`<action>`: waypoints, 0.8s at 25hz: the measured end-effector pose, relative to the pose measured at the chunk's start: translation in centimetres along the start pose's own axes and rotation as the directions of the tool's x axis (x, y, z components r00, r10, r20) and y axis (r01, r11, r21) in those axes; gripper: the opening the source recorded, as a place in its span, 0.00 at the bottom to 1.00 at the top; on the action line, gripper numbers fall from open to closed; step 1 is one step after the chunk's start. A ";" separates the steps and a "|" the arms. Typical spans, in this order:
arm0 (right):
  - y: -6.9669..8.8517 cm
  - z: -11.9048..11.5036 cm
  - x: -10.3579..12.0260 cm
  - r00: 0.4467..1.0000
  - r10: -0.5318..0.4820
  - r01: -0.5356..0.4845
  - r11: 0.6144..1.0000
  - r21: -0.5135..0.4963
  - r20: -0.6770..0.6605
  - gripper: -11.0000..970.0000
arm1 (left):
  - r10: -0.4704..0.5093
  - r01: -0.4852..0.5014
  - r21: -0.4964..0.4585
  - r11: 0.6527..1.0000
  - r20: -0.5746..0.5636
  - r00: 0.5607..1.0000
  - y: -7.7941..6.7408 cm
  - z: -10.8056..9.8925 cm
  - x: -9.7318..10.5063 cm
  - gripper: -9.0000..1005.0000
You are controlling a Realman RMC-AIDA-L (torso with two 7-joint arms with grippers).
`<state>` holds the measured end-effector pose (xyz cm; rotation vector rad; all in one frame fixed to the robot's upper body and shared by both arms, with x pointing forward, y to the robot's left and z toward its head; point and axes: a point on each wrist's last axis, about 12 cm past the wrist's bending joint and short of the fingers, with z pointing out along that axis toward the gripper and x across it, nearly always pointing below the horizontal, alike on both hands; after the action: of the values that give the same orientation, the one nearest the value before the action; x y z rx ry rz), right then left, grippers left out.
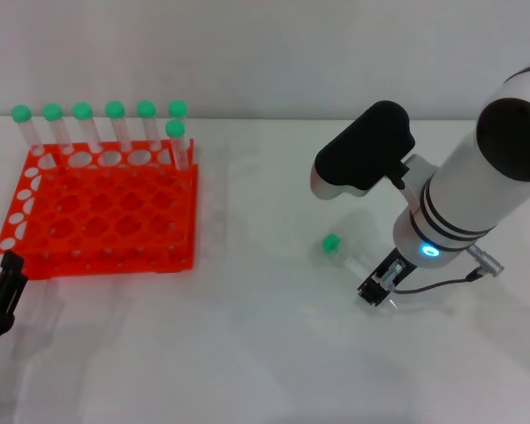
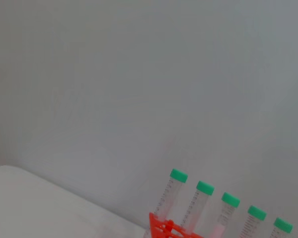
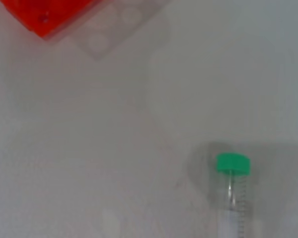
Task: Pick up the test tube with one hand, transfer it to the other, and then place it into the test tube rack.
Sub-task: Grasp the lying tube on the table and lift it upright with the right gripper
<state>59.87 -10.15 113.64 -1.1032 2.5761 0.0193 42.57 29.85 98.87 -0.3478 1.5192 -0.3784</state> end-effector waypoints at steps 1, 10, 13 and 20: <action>0.0 0.1 0.0 1.000 -0.004 0.004 1.000 0.003 -0.005 0.40 | 0.000 0.000 0.001 1.000 0.000 1.000 0.0 0.0 0.0 0.82; -0.1 -0.1 -0.3 0.999 -0.050 0.049 0.999 0.015 0.014 0.28 | -0.004 0.004 0.009 1.000 0.003 1.000 -0.2 0.3 0.0 0.82; -0.5 -0.3 -0.2 0.998 -0.050 0.050 0.999 0.012 0.025 0.24 | -0.004 0.004 0.010 1.000 0.004 1.000 -0.2 0.3 0.0 0.81; -2.5 -2.6 0.7 0.986 -0.022 0.025 1.000 -0.016 0.163 0.20 | -0.003 0.003 0.019 1.000 0.025 1.000 -0.3 0.1 -0.3 0.81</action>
<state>60.41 -12.74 116.21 -1.0915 2.4223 0.1225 42.67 29.72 99.26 -0.3393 1.4895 -0.3890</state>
